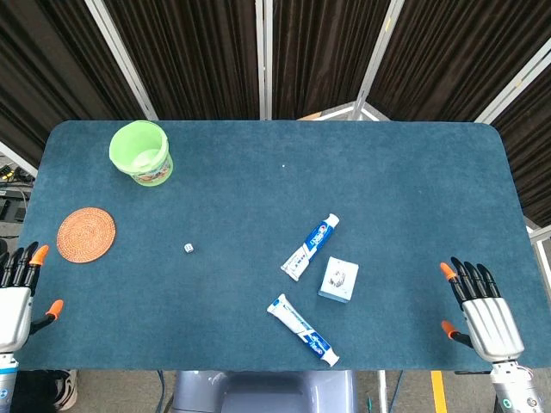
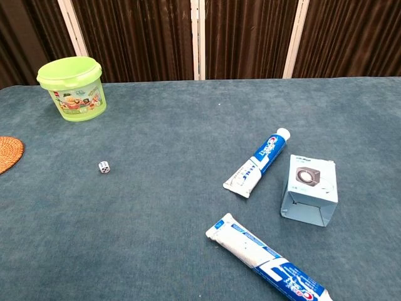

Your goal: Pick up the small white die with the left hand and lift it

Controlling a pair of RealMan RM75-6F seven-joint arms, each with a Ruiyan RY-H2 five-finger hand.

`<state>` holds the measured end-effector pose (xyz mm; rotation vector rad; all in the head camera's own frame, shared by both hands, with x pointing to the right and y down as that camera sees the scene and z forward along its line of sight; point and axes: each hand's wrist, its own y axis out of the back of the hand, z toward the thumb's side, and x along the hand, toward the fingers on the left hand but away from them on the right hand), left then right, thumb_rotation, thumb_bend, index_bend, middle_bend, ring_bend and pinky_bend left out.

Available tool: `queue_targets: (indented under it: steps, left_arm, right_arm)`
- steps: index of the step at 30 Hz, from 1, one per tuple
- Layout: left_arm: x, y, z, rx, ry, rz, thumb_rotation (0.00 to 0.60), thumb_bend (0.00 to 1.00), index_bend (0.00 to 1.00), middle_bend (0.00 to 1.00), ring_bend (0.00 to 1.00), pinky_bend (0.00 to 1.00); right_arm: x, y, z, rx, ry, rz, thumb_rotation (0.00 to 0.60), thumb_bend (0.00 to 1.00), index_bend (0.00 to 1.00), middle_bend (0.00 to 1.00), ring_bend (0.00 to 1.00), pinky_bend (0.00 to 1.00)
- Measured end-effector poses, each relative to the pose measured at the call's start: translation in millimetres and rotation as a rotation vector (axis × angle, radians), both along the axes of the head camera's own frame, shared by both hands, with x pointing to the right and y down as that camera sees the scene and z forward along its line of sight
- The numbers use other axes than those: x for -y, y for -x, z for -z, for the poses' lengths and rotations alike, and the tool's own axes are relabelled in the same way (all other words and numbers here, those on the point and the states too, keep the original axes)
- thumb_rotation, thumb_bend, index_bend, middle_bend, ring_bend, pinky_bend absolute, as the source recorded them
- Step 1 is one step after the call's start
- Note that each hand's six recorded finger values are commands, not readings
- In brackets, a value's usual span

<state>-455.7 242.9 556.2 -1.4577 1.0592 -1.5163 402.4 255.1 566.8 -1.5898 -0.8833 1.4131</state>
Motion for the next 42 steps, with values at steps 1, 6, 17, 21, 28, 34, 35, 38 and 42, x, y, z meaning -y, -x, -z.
queue_targets:
  steps: [1, 6, 17, 21, 28, 34, 35, 38, 42]
  left_arm:
    - [0, 0, 0, 0.001, 0.000, 0.001, 0.600, 0.25, 0.00, 0.00, 0.00, 0.00]
    - [-1, 1, 0, 0.004, 0.002, 0.002, 0.600, 0.25, 0.00, 0.00, 0.00, 0.00]
    - [4, -2, -11, 0.018, 0.034, -0.040, 0.600, 0.25, 0.00, 0.00, 0.00, 0.00]
    - [10, -6, -18, 0.016, 0.061, -0.090, 0.600, 0.25, 0.00, 0.00, 0.00, 0.00]
    - [44, -19, -36, 0.001, 0.107, -0.231, 0.600, 0.28, 0.18, 0.00, 0.00, 0.00]
    - [70, -39, -57, 0.012, 0.156, -0.367, 0.600, 0.30, 0.27, 0.00, 0.00, 0.00]
    - [75, -45, -63, 0.016, 0.172, -0.396, 0.600, 0.30, 0.27, 0.00, 0.00, 0.00]
    - [88, -63, -80, 0.032, 0.202, -0.479, 0.600, 0.30, 0.30, 0.00, 0.00, 0.00]
    - [101, -88, -102, 0.074, 0.219, -0.577, 0.600, 0.31, 0.30, 0.00, 0.00, 0.00]
  right_arm:
    - [0, 0, 0, 0.001, 0.000, 0.001, 0.600, 0.08, 0.00, 0.00, 0.00, 0.00]
    - [-1, 1, -1, -0.001, 0.005, 0.003, 0.600, 0.08, 0.00, 0.00, 0.00, 0.00]
    - [2, -3, 0, -0.003, 0.003, -0.015, 0.600, 0.08, 0.00, 0.00, 0.00, 0.00]
    - [4, -5, 0, -0.002, -0.002, -0.022, 0.600, 0.08, 0.00, 0.00, 0.00, 0.00]
    - [4, -6, 2, -0.001, -0.007, -0.025, 0.600, 0.08, 0.00, 0.00, 0.00, 0.00]
    - [4, -8, 1, -0.003, -0.001, -0.033, 0.600, 0.08, 0.00, 0.00, 0.00, 0.00]
    - [5, -9, 0, -0.005, 0.002, -0.037, 0.600, 0.08, 0.00, 0.00, 0.00, 0.00]
    - [6, -11, -1, -0.005, 0.006, -0.048, 0.600, 0.08, 0.00, 0.00, 0.00, 0.00]
    - [9, -15, -2, -0.004, 0.007, -0.064, 0.600, 0.08, 0.00, 0.00, 0.00, 0.00]
